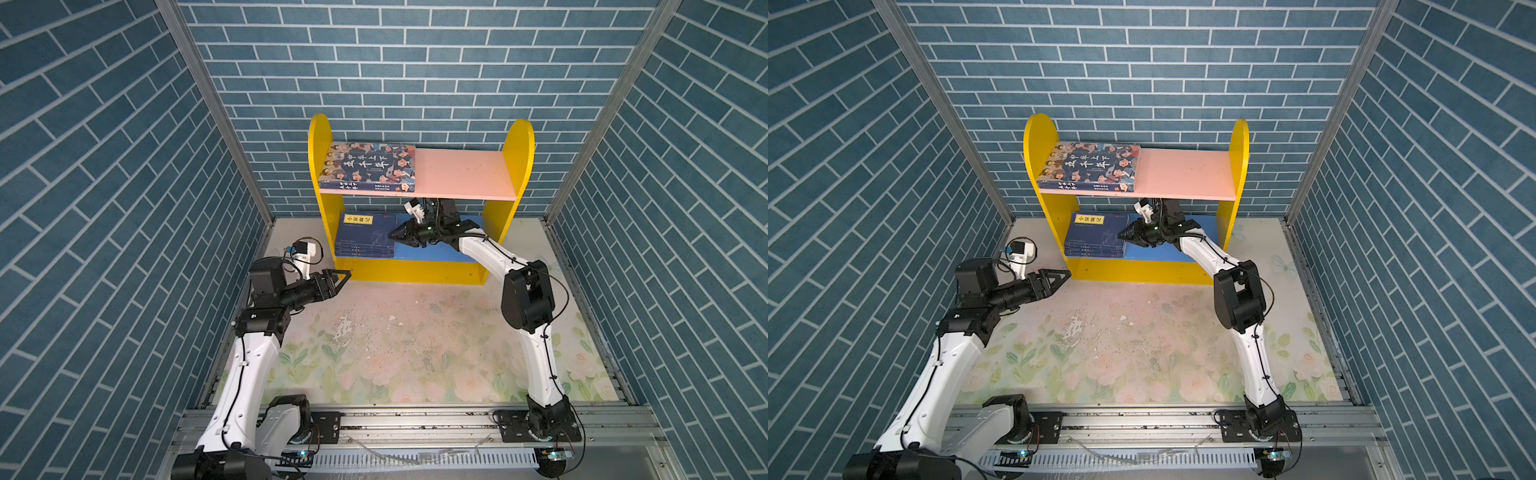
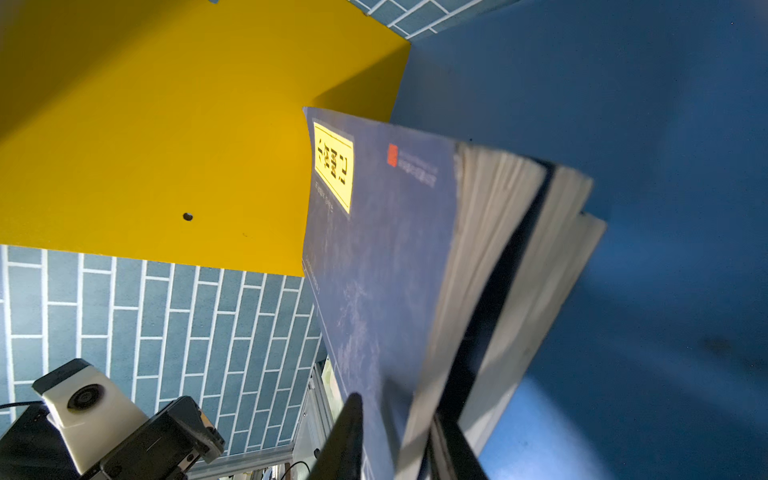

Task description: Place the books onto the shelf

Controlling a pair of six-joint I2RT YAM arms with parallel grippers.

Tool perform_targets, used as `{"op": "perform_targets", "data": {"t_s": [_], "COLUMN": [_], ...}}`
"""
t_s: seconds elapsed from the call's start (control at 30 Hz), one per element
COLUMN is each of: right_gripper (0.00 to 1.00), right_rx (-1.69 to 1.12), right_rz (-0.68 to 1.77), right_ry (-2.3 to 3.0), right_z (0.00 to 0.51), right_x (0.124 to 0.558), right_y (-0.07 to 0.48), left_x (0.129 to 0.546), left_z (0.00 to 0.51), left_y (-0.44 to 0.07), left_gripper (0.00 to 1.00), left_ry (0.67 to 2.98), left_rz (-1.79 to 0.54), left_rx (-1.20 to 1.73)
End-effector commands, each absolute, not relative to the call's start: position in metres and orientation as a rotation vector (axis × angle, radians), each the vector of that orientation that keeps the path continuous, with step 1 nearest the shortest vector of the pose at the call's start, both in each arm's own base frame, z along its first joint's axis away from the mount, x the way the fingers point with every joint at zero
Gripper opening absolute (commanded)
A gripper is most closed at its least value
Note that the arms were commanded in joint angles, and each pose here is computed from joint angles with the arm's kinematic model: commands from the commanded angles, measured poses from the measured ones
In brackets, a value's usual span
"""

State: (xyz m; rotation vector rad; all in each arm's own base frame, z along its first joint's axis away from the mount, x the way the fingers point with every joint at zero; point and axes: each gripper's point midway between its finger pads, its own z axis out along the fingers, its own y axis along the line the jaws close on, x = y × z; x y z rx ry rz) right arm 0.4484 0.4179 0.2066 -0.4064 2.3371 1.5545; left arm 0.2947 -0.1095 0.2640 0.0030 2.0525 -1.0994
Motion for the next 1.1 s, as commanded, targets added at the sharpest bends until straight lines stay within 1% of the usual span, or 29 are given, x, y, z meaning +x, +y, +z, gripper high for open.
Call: {"op": "perform_targets", "data": {"t_s": [0.0,0.27,0.37,0.53,0.73,0.87,0.93,1.0,1.07], "right_gripper": [0.32,0.35,0.36,0.37,0.36,0.29,0.24,0.17,0.13], "right_rx": [-0.454,-0.438,-0.444,-0.409,-0.363,-0.358,-0.357,-0.366,-0.387], "right_rz": [1.474,1.405,1.404,1.408,1.441,1.436,1.425,1.407,1.384], "right_ry": [2.322,2.288,2.240,2.199,2.137,2.135,2.139,2.155,2.172], "right_z": [0.207,0.222,0.242,0.251,0.261,0.256,0.249,0.241,0.234], "right_x": [0.450,0.453,0.449,0.453,0.453,0.439,0.429,0.419,0.409], "right_y": [0.417,0.404,0.399,0.390,0.380,0.369,0.364,0.359,0.358], "left_x": [0.294,0.295,0.295,0.295,0.300,0.308,0.313,0.321,0.329], "left_z": [0.276,0.275,0.275,0.269,0.251,0.235,0.230,0.223,0.216], "left_y": [-0.108,-0.107,-0.106,-0.104,-0.091,-0.076,-0.070,-0.062,-0.055], "left_gripper": [0.66,0.66,0.66,0.66,0.65,0.63,0.62,0.60,0.58], "left_ry": [2.014,2.016,2.017,2.022,2.046,2.086,2.091,2.105,2.115], "left_rz": [-1.093,-1.074,-1.040,-0.938,-0.725,-0.572,-0.526,-0.482,-0.445], "left_rx": [0.025,0.036,0.079,0.206,0.329,0.344,0.326,0.275,0.242]}}
